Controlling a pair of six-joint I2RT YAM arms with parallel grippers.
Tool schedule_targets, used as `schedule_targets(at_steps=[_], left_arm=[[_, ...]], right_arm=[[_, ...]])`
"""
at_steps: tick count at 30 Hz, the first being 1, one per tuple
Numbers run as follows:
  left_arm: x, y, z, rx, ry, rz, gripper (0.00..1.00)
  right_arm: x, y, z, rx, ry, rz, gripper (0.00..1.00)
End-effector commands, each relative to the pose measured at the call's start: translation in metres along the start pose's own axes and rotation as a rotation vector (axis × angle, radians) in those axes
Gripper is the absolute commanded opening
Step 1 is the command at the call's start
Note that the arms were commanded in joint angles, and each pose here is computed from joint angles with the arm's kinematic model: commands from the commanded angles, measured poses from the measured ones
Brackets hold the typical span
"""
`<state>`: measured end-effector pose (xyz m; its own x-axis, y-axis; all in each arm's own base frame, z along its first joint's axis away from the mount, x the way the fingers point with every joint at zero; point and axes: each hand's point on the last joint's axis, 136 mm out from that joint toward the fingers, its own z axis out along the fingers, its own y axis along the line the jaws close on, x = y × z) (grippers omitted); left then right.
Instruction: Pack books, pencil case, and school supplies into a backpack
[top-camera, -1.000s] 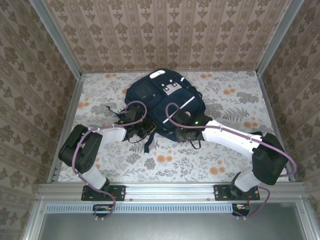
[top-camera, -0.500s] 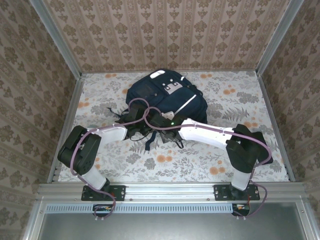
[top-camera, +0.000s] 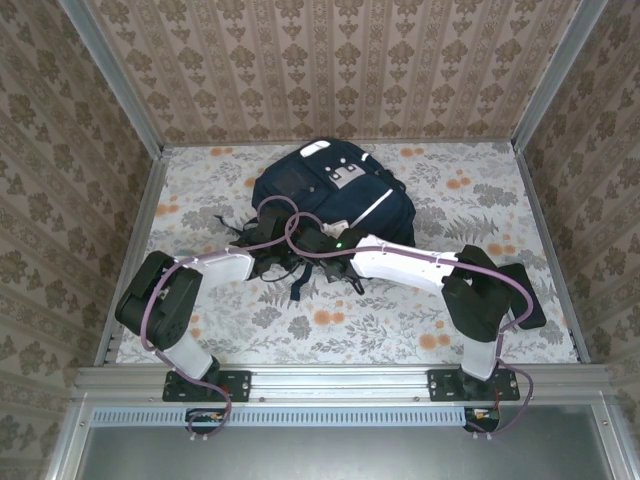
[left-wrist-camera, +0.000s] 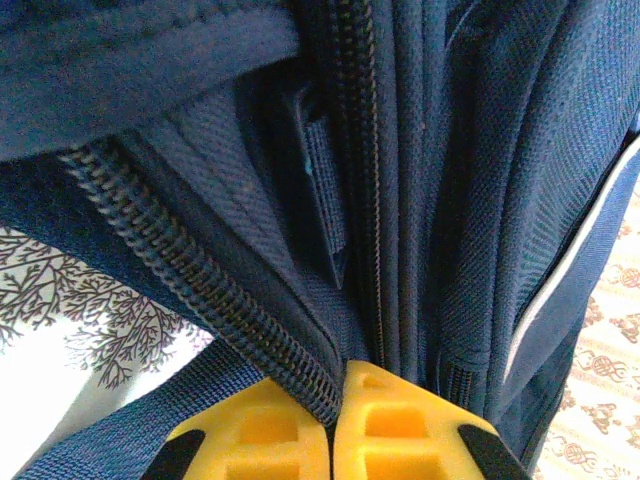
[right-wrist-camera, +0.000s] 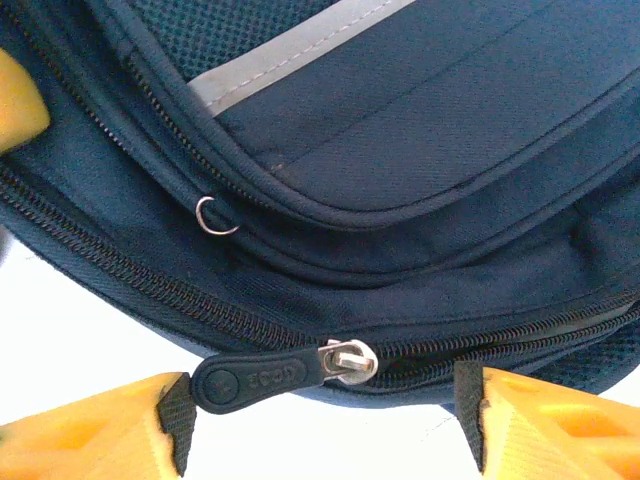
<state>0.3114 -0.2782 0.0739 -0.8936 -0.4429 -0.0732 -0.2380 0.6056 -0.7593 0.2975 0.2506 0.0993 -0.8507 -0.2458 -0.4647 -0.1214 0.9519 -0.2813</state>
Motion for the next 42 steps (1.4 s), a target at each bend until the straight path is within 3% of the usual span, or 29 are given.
schedule_targets(at_steps=[1,12,18,23,30,42], left_arm=[[-0.001,-0.032,-0.005,0.096,0.006,0.063,0.04],[-0.002,-0.026,-0.001,0.078,0.009,0.054,0.04],[-0.002,-0.026,0.000,0.074,0.009,0.053,0.04],[-0.002,-0.025,0.000,0.071,0.009,0.053,0.04],[-0.001,-0.023,-0.001,0.065,0.008,0.058,0.04],[0.001,-0.027,-0.002,0.089,0.015,0.061,0.03]], right_arm=[[-0.004,-0.022,-0.011,0.055,-0.025,0.037,0.69],[0.010,-0.050,-0.027,0.046,-0.038,0.116,0.60],[0.016,-0.041,-0.022,-0.036,0.009,0.117,0.38],[0.012,-0.018,-0.019,-0.171,0.039,0.102,0.47],[-0.003,-0.010,-0.023,-0.202,0.025,0.115,0.59],[-0.011,-0.009,0.005,-0.043,0.070,0.132,0.60]])
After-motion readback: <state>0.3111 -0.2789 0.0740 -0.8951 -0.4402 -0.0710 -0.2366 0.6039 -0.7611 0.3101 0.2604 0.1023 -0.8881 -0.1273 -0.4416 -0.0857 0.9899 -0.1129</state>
